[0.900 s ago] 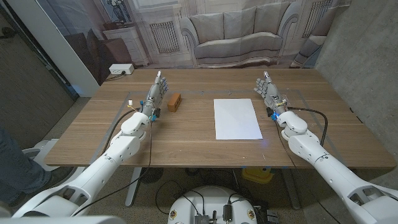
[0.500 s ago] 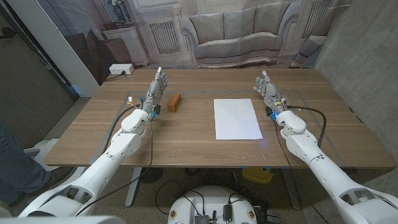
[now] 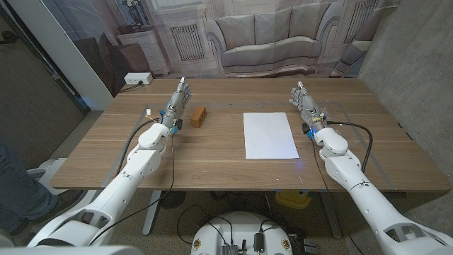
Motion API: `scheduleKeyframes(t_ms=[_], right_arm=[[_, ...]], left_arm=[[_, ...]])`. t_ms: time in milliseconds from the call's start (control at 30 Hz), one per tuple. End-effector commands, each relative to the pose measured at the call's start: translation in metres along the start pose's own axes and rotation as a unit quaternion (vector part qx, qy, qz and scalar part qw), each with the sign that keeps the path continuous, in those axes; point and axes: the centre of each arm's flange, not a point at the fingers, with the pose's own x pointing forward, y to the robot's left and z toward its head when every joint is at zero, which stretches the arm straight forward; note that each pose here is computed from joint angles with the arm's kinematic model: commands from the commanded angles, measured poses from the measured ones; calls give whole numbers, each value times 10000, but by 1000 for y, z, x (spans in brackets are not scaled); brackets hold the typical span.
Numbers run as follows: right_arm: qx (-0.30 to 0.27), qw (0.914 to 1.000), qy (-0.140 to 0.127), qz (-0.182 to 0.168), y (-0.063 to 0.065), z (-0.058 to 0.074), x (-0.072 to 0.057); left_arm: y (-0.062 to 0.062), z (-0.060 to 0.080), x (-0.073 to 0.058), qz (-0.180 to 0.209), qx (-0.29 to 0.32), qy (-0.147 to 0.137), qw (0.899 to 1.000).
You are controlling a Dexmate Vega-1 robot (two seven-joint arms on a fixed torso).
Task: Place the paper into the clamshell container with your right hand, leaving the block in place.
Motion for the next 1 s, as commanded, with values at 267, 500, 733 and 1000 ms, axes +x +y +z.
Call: scheduleKeyframes(t_ms=[267, 500, 733, 1000], right_arm=[[-276, 9993, -238, 102, 13, 13, -9], [-296, 9989, -326, 173, 19, 13, -14], [-388, 9983, -379, 220, 23, 14, -17], [-621, 9969, -396, 278, 29, 17, -22]], left_arm=[[1, 3, 3, -49, 15, -98, 9999], [1, 8, 1, -22, 36, -282, 9996], [3, 11, 1, -89, 127, -167, 9997], [6, 14, 2, -99, 172, -147, 9997]])
